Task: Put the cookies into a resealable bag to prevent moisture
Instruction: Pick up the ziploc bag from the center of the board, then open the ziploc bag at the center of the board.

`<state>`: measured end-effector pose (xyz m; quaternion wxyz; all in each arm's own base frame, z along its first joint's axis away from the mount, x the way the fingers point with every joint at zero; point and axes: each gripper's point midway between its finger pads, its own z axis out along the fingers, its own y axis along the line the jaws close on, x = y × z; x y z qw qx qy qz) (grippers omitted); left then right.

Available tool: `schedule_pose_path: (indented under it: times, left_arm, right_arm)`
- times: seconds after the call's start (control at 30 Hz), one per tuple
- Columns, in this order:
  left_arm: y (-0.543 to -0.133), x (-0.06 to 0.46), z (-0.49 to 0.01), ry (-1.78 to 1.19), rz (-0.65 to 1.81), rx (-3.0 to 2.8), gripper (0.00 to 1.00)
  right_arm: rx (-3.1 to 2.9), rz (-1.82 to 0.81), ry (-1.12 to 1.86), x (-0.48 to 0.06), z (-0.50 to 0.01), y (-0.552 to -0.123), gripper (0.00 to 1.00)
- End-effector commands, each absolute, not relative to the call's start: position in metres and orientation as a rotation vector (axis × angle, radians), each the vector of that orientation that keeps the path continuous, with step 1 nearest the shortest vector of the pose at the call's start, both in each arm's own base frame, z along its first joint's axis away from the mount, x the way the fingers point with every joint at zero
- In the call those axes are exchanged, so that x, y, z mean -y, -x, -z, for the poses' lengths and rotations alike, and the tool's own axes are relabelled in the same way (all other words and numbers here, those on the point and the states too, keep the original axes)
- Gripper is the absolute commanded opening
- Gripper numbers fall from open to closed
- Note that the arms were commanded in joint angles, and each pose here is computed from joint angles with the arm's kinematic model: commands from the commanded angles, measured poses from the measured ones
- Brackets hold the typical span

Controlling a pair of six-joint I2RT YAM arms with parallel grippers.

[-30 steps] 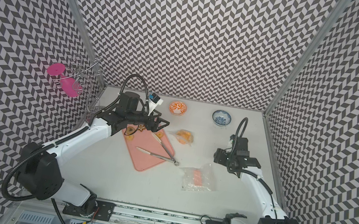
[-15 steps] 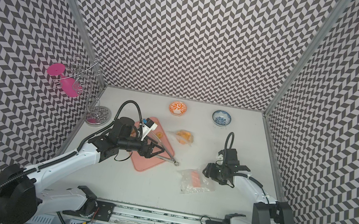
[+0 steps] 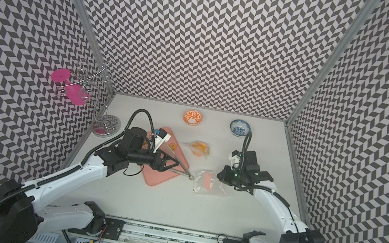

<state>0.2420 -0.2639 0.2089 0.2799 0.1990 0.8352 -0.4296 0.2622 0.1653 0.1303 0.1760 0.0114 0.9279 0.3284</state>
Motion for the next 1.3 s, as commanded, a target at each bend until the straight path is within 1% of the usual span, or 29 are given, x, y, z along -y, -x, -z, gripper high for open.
schedule_pose_path:
  times: [0.0, 0.07, 0.13, 0.23, 0.37, 0.47, 0.57, 0.67, 0.83, 0.9, 0.97, 1.0, 1.07, 1.1, 1.13, 1.27]
  left_arm:
    - [-0.243, 0.274, -0.236, -0.453, 1.114, -2.298, 0.79]
    - [-0.237, 0.288, -0.246, -0.452, 1.106, -2.304, 0.77]
    - [-0.229, 0.303, -0.25, -0.457, 1.164, -2.28, 0.75]
    - [-0.225, 0.319, -0.243, -0.443, 1.225, -2.247, 0.72]
    - [-0.23, 0.338, -0.232, -0.435, 1.238, -2.251, 0.69]
    - [-0.231, 0.35, -0.221, -0.455, 1.199, -2.274, 0.68]
    - [-0.23, 0.357, -0.21, -0.461, 1.215, -2.286, 0.67]
    - [-0.23, 0.365, -0.213, -0.48, 1.244, -2.26, 0.66]
    - [-0.231, 0.376, -0.214, -0.504, 1.261, -2.252, 0.66]
    - [-0.232, 0.377, -0.21, -0.5, 1.259, -2.258, 0.64]
    - [-0.236, 0.376, -0.197, -0.491, 1.217, -2.306, 0.59]
    - [-0.238, 0.376, -0.195, -0.483, 1.211, -2.317, 0.54]
    - [-0.242, 0.376, -0.198, -0.466, 1.216, -2.304, 0.42]
    - [-0.243, 0.376, -0.201, -0.464, 1.219, -2.295, 0.32]
    - [-0.244, 0.375, -0.202, -0.458, 1.212, -2.295, 0.26]
    - [-0.245, 0.37, -0.204, -0.462, 1.191, -2.304, 0.21]
  right_arm:
    - [-2.595, -0.992, -0.062, -0.19, -0.166, -0.263, 0.05]
    - [-2.587, -0.988, -0.138, -0.193, -0.176, -0.271, 0.05]
    - [-2.537, -1.054, -0.212, -0.199, -0.189, -0.279, 0.04]
    - [-2.502, -1.162, -0.278, -0.218, -0.204, -0.284, 0.04]
    - [-2.48, -1.236, -0.362, -0.235, -0.213, -0.289, 0.04]
    - [-2.479, -1.27, -0.42, -0.243, -0.215, -0.289, 0.05]
    - [-2.477, -1.284, -0.489, -0.246, -0.217, -0.29, 0.06]
    - [-2.485, -1.314, -0.54, -0.252, -0.214, -0.289, 0.07]
    - [-2.509, -1.288, -0.575, -0.256, -0.205, -0.286, 0.07]
    - [-2.503, -1.3, -0.582, -0.258, -0.206, -0.286, 0.07]
    - [-2.494, -1.324, -0.586, -0.262, -0.209, -0.284, 0.07]
    - [-2.496, -1.316, -0.585, -0.263, -0.208, -0.284, 0.07]
    - [-2.513, -1.282, -0.577, -0.263, -0.205, -0.282, 0.07]
    - [-2.517, -1.279, -0.577, -0.263, -0.203, -0.281, 0.07]
    - [-2.517, -1.275, -0.585, -0.262, -0.201, -0.281, 0.07]
    - [-2.522, -1.208, -0.564, -0.256, -0.199, -0.282, 0.08]
